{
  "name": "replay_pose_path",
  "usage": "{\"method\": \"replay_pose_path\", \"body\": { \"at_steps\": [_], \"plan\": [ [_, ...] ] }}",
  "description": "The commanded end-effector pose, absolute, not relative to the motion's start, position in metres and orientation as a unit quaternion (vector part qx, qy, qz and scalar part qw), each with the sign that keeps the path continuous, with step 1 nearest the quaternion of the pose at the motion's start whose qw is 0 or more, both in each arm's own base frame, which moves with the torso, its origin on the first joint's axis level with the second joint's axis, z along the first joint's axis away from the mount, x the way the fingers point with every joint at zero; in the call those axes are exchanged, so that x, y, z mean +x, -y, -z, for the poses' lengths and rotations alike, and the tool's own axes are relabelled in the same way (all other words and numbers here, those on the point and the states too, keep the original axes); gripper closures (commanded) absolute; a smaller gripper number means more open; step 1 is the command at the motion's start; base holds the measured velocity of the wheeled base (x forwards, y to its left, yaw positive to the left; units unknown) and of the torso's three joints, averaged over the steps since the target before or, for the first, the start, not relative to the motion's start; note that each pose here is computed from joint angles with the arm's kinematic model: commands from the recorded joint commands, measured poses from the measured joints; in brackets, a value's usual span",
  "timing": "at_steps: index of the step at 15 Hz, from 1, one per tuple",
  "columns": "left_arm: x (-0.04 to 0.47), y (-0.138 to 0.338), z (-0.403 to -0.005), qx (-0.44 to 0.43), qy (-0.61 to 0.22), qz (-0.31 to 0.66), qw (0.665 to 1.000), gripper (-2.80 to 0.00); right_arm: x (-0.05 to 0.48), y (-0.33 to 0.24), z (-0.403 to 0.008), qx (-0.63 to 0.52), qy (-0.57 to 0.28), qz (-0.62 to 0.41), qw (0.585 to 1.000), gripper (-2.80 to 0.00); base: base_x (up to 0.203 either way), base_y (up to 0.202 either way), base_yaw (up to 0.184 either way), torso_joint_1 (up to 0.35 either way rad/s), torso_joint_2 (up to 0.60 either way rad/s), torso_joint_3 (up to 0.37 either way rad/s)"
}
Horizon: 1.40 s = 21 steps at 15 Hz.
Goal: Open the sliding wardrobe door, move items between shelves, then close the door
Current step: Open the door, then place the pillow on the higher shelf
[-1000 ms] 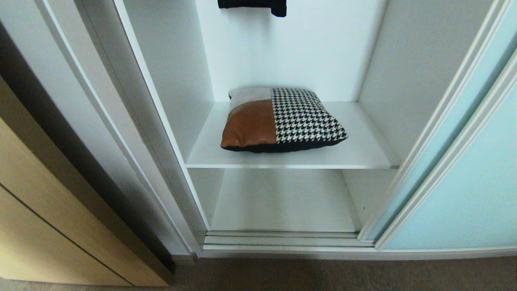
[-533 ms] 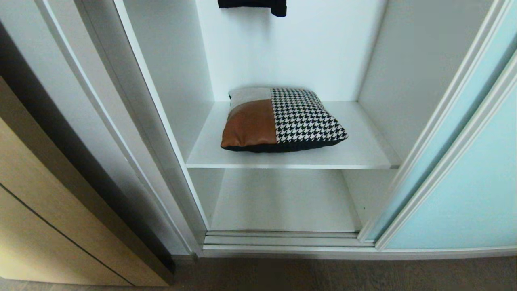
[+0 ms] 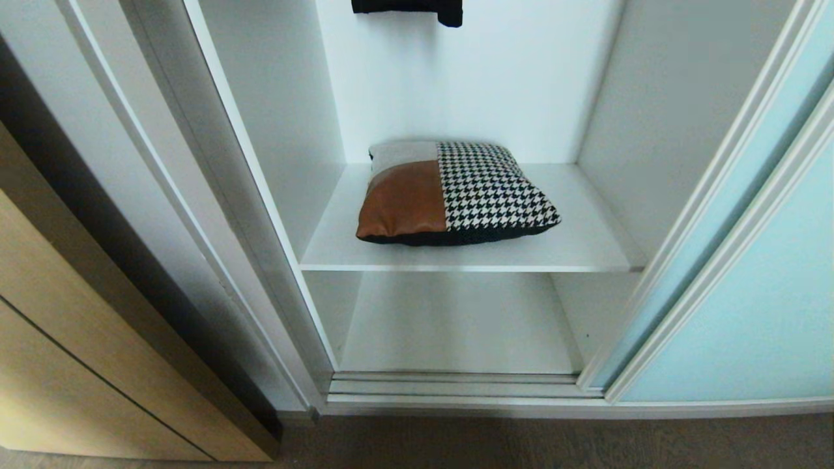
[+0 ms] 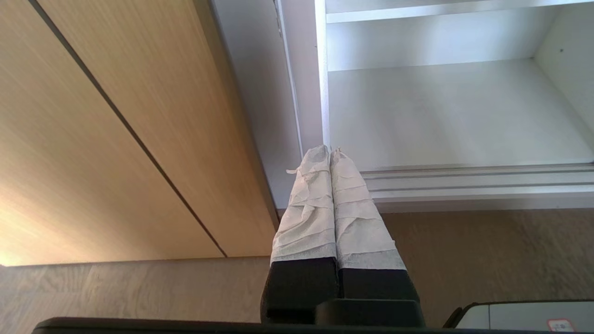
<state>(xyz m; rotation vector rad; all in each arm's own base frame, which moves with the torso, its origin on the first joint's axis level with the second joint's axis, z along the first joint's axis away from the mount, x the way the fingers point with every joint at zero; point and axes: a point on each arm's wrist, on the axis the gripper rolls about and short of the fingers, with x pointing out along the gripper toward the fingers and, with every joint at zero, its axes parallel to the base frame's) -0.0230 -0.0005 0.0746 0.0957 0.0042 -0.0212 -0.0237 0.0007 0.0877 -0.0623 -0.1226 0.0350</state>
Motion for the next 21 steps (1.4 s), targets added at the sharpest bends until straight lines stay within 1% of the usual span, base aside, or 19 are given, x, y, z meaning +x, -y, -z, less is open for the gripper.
{"method": "replay_pose_path", "body": {
  "at_steps": [1, 11, 21],
  "plan": [
    [-0.0228, 0.0005, -0.0747, 0.048, -0.003, 0.01, 0.999, 0.0, -0.0238, -0.0007, -0.0878, -0.032, 0.063, -0.017, 0.997, 0.0, 0.0, 0.0, 0.0, 0.0, 0.0, 0.0],
    [-0.0227, 0.0005, -0.0741, 0.058, -0.007, 0.01, 0.998, 0.0, -0.0238, -0.0008, -0.0878, -0.032, 0.063, -0.018, 0.997, 0.0, 0.0, 0.0, 0.0, 0.0, 0.0, 0.0],
    [-0.0229, 0.0001, -0.0753, 0.015, -0.002, 0.002, 1.0, 0.0, -0.0238, -0.0007, -0.0878, -0.032, 0.063, -0.017, 0.997, 0.0, 0.0, 0.0, 0.0, 0.0, 0.0, 0.0]
  ]
}}
